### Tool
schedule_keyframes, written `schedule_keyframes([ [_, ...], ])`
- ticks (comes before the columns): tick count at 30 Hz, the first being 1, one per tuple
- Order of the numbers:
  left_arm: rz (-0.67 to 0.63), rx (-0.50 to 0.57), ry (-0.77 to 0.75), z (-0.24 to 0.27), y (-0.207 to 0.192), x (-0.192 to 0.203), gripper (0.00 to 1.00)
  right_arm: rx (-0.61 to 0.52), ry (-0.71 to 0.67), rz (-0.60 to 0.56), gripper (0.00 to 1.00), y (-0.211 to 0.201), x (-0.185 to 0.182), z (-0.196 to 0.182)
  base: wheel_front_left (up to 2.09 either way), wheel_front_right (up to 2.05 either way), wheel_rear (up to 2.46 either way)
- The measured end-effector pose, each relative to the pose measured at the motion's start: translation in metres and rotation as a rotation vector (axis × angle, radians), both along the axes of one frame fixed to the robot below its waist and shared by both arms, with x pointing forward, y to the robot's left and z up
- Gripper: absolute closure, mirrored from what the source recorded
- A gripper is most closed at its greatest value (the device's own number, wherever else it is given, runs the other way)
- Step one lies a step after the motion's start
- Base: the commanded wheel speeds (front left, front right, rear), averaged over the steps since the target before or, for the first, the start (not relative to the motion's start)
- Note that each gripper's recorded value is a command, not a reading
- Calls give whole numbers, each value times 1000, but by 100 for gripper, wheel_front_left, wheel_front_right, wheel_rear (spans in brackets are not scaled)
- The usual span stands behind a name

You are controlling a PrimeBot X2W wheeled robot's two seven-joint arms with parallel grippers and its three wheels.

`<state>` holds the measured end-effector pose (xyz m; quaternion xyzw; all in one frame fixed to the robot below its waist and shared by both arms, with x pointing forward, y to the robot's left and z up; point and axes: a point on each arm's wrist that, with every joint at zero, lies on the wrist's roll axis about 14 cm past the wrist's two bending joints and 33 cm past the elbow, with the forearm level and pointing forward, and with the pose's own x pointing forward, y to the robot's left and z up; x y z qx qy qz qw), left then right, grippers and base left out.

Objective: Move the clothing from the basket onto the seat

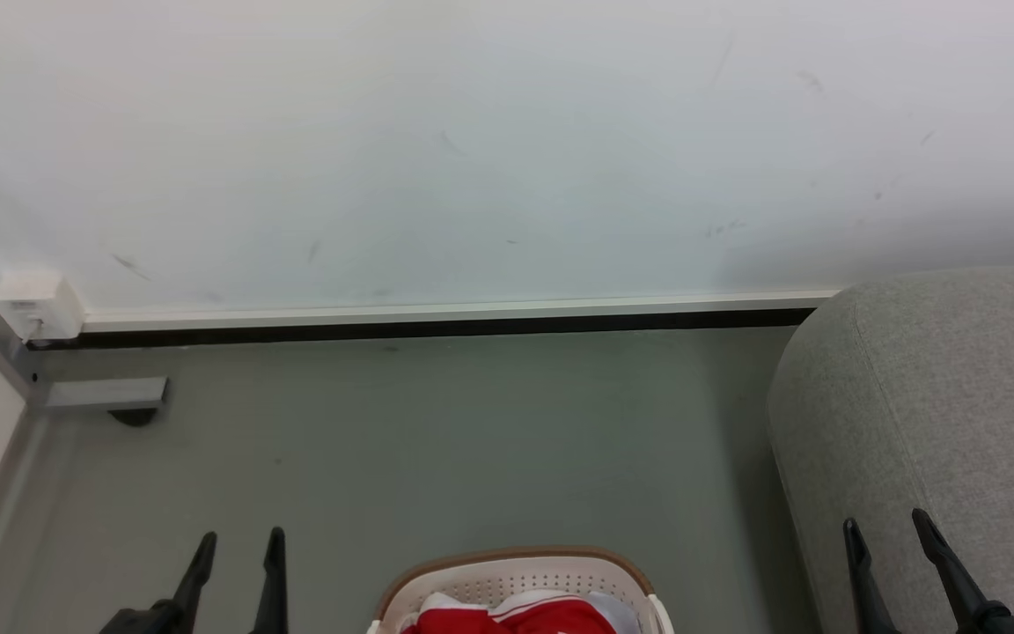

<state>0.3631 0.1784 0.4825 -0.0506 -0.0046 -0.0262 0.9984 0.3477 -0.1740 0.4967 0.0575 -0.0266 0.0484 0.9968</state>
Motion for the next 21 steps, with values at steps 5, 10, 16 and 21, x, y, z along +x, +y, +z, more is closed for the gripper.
schedule_keyframes([
  [5,-3,-2,6,-2,-1,1,0,0,7,-4,0,-1,0,-2,0,0,0],
  [10,-27,-5,20,-7,-9,10,0,1,13,-8,0,-2,5,-4,0,0,0],
  [16,-162,11,24,-12,-50,45,0,-1,-7,-18,0,-6,33,1,0,0,0],
  [21,-355,85,54,-34,-99,78,0,-2,-13,-35,0,-11,64,-2,0,0,0],
])
